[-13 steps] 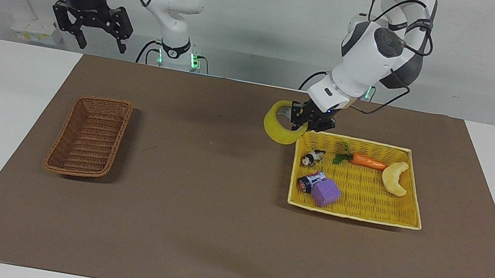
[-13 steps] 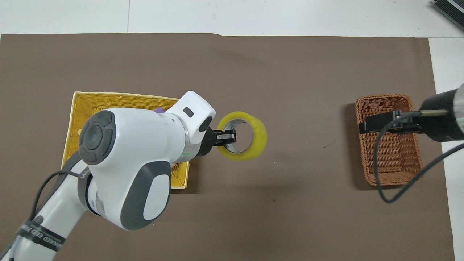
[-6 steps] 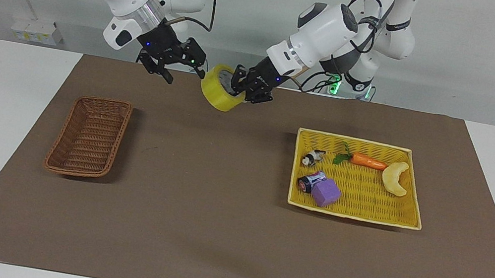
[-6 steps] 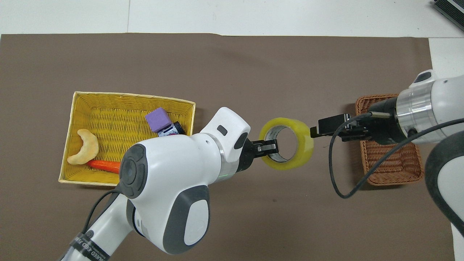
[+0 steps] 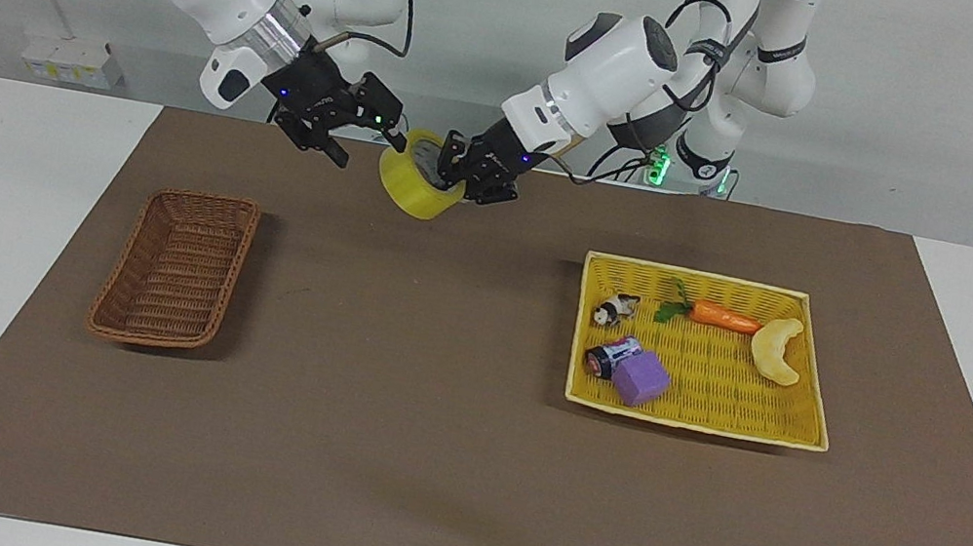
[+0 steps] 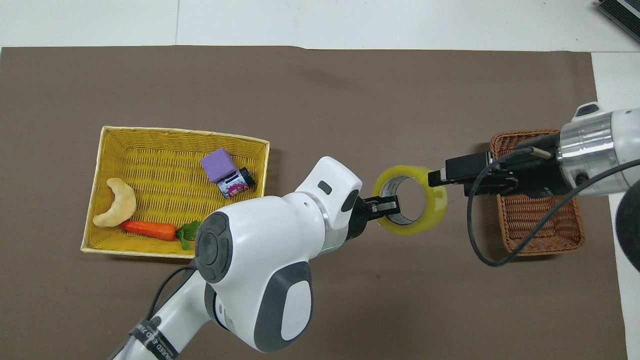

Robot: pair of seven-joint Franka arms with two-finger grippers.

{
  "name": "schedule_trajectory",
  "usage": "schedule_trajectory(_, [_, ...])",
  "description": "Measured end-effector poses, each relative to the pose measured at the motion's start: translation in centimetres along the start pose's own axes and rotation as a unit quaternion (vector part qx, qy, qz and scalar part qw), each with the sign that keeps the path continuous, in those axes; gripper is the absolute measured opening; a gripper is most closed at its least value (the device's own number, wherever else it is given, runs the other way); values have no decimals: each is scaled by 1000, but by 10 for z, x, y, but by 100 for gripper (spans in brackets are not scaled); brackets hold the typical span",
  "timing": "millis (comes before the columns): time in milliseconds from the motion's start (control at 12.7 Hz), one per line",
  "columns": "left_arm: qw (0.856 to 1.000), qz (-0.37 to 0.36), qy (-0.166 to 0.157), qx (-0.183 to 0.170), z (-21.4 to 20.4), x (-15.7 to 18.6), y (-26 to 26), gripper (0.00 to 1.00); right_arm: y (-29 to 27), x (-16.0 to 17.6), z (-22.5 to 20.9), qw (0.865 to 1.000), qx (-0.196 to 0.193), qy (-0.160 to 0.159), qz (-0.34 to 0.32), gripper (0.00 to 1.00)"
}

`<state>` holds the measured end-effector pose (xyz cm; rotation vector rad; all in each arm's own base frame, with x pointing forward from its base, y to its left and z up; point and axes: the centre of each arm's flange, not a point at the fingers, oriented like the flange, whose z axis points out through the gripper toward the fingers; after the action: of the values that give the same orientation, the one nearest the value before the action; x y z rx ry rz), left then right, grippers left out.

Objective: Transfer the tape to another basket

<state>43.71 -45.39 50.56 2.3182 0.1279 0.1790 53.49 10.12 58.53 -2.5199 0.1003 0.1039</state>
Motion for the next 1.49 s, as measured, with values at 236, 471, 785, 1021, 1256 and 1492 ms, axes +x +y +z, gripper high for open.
schedule_trajectory(236, [1000,-15,9,-22,3,-8,8,22,3,-1,4,1000,-1,-4,-23,100])
schedule_trajectory(471, [998,-33,17,-43,11,-17,17,22,-1,-4,-1,1000,0,0,-31,78])
schedule_trajectory(785, [996,-73,15,-53,12,-20,27,22,-5,-4,-11,999,1,8,-36,57])
schedule_trajectory(1021, [992,-98,35,-76,-12,-11,42,52,6,-2,-18,999,-14,13,-27,56])
schedule_trajectory(1256, [985,-139,47,-90,-51,11,45,89,20,0,-24,999,-27,13,-18,53])
schedule_trajectory(1492, [984,-172,11,-54,-82,53,11,100,43,3,-48,998,-43,28,-38,53])
